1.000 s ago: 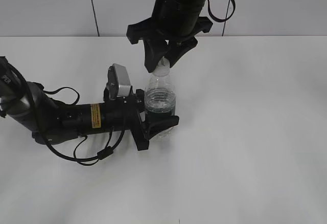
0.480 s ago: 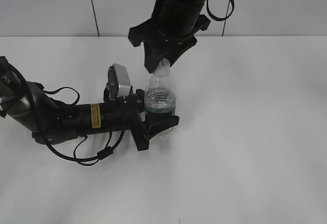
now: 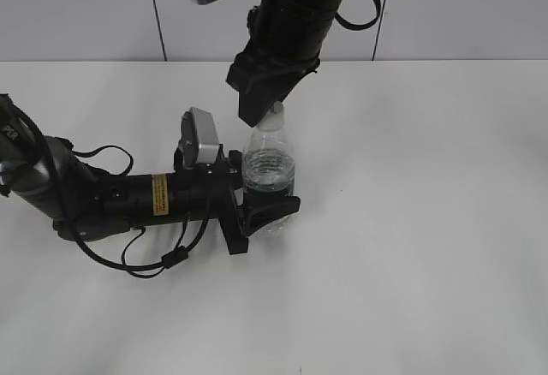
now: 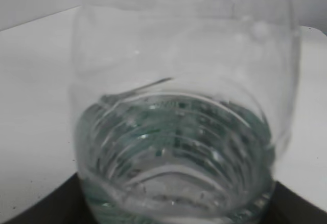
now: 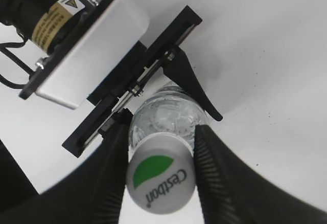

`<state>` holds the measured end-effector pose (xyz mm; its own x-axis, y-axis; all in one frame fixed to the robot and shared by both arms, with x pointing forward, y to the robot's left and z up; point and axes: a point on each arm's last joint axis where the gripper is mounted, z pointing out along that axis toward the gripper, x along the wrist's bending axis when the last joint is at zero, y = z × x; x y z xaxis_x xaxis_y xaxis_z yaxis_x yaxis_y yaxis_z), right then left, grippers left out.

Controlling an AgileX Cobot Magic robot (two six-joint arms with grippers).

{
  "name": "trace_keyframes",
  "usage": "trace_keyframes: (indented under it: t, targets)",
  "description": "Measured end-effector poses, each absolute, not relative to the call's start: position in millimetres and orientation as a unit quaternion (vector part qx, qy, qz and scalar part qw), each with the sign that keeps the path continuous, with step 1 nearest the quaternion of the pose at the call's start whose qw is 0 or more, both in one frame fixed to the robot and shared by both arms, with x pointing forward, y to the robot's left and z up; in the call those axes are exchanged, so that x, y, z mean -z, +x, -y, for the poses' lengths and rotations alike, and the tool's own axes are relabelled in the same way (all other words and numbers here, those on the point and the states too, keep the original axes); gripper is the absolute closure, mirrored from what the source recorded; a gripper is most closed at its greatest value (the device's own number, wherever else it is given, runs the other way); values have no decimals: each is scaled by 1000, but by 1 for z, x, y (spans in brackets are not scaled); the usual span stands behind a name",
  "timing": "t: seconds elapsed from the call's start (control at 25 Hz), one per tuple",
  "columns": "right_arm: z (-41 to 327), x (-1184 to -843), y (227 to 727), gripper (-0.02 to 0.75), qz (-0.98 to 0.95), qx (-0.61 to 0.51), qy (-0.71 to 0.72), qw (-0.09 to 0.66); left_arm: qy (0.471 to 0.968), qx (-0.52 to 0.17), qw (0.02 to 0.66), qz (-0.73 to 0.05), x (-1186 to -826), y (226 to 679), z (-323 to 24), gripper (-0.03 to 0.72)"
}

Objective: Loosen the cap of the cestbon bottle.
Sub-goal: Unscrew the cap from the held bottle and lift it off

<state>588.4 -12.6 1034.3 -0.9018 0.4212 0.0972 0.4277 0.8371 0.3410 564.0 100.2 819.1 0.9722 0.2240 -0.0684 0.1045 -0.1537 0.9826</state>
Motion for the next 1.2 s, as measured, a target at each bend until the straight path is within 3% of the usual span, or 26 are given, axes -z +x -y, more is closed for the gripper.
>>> trace_keyframes:
  t: [0.64, 0.96, 1.2]
  targets:
    - [15, -1033, 590, 436, 929, 167, -331, 15, 759, -44, 642, -105, -819, 563, -100, 277]
    - [15, -1033, 590, 395, 916, 165, -364, 22, 758, -43, 642, -105, -819, 563, -100, 277]
    - [15, -1033, 590, 265, 910, 163, -382, 23, 758, -43, 642, -105, -819, 563, -100, 277]
